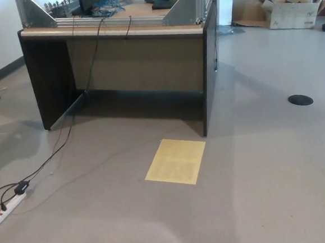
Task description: A person hands over a black lunchbag to the robot and the robot uses its left hand to grab the strips of the lunchbag, the gives it back to the person.
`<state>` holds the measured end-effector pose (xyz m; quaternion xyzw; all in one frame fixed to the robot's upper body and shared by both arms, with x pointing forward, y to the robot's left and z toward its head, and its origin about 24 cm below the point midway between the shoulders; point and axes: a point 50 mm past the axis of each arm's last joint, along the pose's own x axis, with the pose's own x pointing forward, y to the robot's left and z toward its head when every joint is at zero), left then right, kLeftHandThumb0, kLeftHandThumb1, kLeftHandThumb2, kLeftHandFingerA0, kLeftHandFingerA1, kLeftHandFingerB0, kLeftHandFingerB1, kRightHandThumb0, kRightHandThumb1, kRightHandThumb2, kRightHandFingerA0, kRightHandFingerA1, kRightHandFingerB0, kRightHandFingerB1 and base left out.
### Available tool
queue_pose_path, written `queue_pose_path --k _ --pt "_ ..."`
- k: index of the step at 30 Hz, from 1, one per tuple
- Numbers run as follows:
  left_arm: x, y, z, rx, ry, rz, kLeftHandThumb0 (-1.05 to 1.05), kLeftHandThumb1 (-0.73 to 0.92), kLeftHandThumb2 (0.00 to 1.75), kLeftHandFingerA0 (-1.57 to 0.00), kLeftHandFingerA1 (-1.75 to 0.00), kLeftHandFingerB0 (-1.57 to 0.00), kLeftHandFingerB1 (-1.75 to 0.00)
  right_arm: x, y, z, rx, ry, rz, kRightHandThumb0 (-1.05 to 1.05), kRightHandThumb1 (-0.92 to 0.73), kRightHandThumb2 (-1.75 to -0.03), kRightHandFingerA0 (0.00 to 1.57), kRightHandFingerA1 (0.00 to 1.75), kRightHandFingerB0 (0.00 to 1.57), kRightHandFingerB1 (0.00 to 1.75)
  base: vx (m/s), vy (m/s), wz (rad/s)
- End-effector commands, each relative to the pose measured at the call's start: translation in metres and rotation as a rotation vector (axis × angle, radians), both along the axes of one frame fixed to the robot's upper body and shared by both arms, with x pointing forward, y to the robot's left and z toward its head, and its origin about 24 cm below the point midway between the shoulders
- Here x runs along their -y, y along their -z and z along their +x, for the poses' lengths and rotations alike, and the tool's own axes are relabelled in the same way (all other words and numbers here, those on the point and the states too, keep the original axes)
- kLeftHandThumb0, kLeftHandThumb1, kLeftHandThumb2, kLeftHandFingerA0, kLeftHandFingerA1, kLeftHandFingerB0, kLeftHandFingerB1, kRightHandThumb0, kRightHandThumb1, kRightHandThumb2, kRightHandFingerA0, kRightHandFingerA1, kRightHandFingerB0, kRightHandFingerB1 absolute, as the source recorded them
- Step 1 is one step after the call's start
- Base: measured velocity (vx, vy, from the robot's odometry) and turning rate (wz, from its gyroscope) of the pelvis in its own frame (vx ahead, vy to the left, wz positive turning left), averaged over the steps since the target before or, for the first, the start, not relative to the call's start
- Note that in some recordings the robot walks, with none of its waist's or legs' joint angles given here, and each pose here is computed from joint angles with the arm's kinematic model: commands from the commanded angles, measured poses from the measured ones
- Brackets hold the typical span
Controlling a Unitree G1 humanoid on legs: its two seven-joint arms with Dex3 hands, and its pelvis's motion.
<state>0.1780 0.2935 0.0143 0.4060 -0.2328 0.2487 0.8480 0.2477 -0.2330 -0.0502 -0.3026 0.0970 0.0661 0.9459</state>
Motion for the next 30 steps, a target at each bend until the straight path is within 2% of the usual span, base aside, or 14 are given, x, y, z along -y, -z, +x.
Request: queue_pose_path --k 1,2,3,4,5,8,10,12,13,25,26,27,28,30 --pt "-0.003 0.000 -0.010 0.054 0.025 0.012 -0.21 0.69 0.58 -0.85 -1.75 -0.63 -1.70 0.004 0.000 -0.001 0.005 0.017 -0.020 -0.64 -0.67 -1.04 0.46 0.59 0.39 0.52 0.00 0.000 0.00" --pt "-0.003 0.000 -0.011 0.059 0.027 0.010 -0.20 0.69 0.58 -0.86 -1.75 -0.60 -1.72 0.004 0.002 -0.003 0.002 0.018 -0.019 -0.64 -0.67 -1.04 0.46 0.59 0.38 0.53 0.00 0.000 0.00" --pt "-0.004 -0.003 -0.010 0.070 0.026 0.021 -0.29 0.51 0.84 -1.18 -1.43 -0.92 -1.28 0.003 0.002 -0.004 0.003 0.017 -0.016 -0.63 -0.66 -1.04 0.46 0.59 0.38 0.53 0.00 0.000 0.00" --pt "-0.005 -0.006 -0.007 0.088 0.021 0.029 -0.37 0.52 0.84 -1.19 -1.45 -0.92 -1.30 0.003 0.003 -0.005 0.000 0.013 -0.016 -0.62 -0.80 -0.64 0.50 0.44 0.48 0.40 0.00 0.000 0.00" --pt "-0.006 -0.010 -0.004 0.103 0.023 0.033 -0.38 0.52 0.84 -1.19 -1.45 -0.91 -1.29 0.003 0.003 -0.005 0.000 0.014 -0.018 -0.63 -0.66 -1.04 0.46 0.59 0.39 0.53 0.00 0.000 0.00" --pt "-0.008 -0.030 0.013 0.205 0.030 0.071 -0.30 0.49 0.85 -1.20 -1.42 -0.98 -1.29 0.003 0.002 -0.003 0.006 0.023 -0.020 -0.62 -0.66 -1.04 0.46 0.59 0.39 0.53 0.00 0.000 0.00" --pt "-0.008 -0.048 0.028 0.273 0.041 0.104 -0.19 0.68 0.58 -0.88 -1.75 -0.66 -1.72 0.003 0.002 -0.002 0.006 0.032 -0.010 -0.63 -0.67 -1.04 0.46 0.59 0.39 0.53 0.00 0.000 0.00" --pt "-0.009 -0.073 0.047 0.333 0.085 0.140 -0.14 0.66 0.57 -0.86 -1.75 -0.64 -1.72 0.003 0.001 -0.001 0.013 0.035 -0.019 -0.63 -0.80 -0.65 0.51 0.44 0.49 0.40 0.00 0.000 0.00" --pt "-0.008 -0.086 0.056 0.358 0.105 0.158 -0.12 0.67 0.57 -0.84 -1.75 -0.63 -1.72 0.004 0.000 0.000 0.017 0.037 -0.022 -0.63 -0.67 -1.05 0.46 0.59 0.40 0.53 0.00 0.000 0.00" --pt "0.048 -0.217 0.145 0.601 0.269 0.285 -0.20 0.67 0.57 -0.83 -1.75 -0.60 -1.71 0.002 0.000 0.000 0.028 0.055 -0.017 -0.60 -0.81 -0.65 0.49 0.43 0.49 0.40 0.00 0.000 0.00" --pt "0.069 -0.235 0.156 0.626 0.297 0.283 -0.33 0.50 0.81 -1.16 -1.44 -0.89 -1.30 0.002 0.000 0.001 0.026 0.058 -0.017 -0.60 -0.81 -0.64 0.48 0.42 0.48 0.39 0.00 0.000 0.00" --pt "0.078 -0.242 0.159 0.635 0.314 0.292 -0.33 0.50 0.81 -1.15 -1.44 -0.88 -1.29 0.002 0.001 -0.002 0.025 0.058 -0.015 -0.60 -0.81 -0.64 0.47 0.42 0.48 0.40 0.00 0.000 0.00" --pt "0.085 -0.247 0.162 0.642 0.323 0.298 -0.23 0.67 0.57 -0.81 -1.75 -0.56 -1.72 0.002 0.001 -0.002 0.026 0.058 -0.015 -0.60 -0.81 -0.64 0.47 0.43 0.48 0.40 0.00 0.000 0.00" --pt "0.103 -0.263 0.168 0.658 0.350 0.310 -0.23 0.65 0.56 -0.81 -1.75 -0.53 -1.73 0.003 0.001 -0.002 0.030 0.058 -0.013 -0.60 -0.81 -0.65 0.47 0.43 0.48 0.40 0.00 0.000 0.00"
